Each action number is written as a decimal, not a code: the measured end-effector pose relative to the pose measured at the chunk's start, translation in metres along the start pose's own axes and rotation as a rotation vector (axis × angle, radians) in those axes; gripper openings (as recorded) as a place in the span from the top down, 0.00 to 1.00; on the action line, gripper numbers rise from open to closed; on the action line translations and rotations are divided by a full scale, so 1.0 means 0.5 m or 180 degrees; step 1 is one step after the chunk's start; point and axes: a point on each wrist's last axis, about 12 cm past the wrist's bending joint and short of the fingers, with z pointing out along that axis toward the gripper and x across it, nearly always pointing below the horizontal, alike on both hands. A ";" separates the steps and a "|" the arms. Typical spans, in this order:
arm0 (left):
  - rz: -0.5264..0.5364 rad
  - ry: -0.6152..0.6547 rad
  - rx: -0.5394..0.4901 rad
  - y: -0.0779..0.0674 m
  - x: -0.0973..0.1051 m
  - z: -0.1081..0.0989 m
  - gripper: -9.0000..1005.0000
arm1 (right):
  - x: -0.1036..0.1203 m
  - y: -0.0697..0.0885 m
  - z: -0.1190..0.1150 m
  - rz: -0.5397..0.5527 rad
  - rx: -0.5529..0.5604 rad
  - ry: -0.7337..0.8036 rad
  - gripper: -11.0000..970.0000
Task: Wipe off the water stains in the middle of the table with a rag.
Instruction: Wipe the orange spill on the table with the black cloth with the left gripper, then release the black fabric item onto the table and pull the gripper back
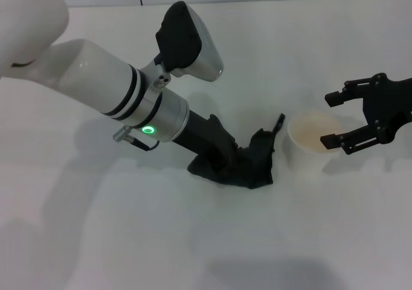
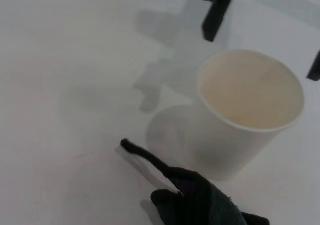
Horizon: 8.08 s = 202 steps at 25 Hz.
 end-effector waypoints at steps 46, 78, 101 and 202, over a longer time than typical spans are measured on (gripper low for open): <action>-0.0114 -0.0146 -0.0391 0.026 -0.014 0.003 0.88 | 0.000 0.006 -0.004 0.0033 -0.0125 0.0059 0.10; -0.0518 -0.0481 -0.0851 0.088 0.021 -0.067 0.87 | -0.004 0.006 -0.002 0.0018 -0.0156 0.0050 0.10; -0.0228 -0.0251 -0.0367 0.033 -0.024 0.001 0.87 | -0.005 0.009 0.003 0.0016 -0.0171 0.0041 0.10; -0.0615 -0.0367 -0.0576 -0.004 0.196 -0.179 0.70 | 0.016 0.015 -0.010 0.0095 -0.0147 0.0083 0.10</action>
